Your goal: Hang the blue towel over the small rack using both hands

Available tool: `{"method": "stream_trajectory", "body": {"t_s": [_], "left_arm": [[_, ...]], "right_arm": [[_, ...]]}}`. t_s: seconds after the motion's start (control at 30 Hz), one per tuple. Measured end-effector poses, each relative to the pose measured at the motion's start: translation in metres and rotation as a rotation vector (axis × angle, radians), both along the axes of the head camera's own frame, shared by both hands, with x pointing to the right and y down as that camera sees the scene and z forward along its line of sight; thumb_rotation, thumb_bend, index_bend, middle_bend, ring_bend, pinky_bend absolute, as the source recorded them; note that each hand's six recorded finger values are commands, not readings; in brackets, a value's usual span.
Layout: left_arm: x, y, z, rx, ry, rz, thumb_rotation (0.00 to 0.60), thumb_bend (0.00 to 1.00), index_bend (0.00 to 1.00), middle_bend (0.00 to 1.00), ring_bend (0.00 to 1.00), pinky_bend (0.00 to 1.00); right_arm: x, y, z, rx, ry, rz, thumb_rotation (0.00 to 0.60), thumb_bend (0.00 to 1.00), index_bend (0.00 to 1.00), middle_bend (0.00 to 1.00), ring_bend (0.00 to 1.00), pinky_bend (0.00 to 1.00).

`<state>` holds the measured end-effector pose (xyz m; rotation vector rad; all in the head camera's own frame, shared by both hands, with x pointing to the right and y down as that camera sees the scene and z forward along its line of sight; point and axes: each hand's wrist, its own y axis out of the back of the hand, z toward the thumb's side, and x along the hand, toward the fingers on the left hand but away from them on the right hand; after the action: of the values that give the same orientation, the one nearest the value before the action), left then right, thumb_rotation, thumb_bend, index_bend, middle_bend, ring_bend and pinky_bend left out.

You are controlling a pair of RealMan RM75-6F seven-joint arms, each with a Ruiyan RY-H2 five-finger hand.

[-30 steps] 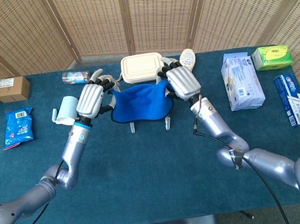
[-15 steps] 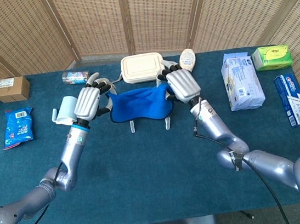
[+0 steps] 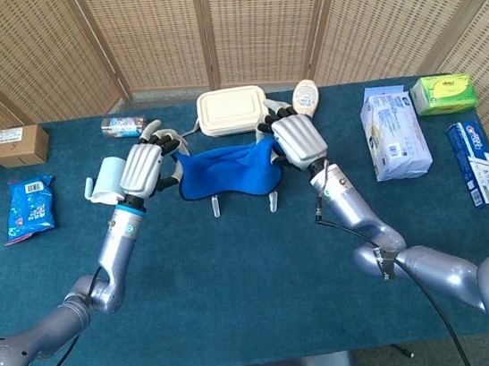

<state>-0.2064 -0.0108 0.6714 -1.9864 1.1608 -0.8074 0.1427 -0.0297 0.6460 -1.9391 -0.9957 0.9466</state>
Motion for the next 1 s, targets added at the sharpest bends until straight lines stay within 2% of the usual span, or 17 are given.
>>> {"method": "stream_trajectory", "body": {"t_s": [1.0], "left_arm": [[-0.016, 0.001, 0.001, -0.008, -0.026, -0.019, 0.600, 0.59, 0.81, 0.42, 0.28, 0.10]], "right_arm": [[0.023, 0.002, 0.007, 0.026, 0.127, -0.047, 0.600, 0.50, 0.80, 0.37, 0.09, 0.17]]}}
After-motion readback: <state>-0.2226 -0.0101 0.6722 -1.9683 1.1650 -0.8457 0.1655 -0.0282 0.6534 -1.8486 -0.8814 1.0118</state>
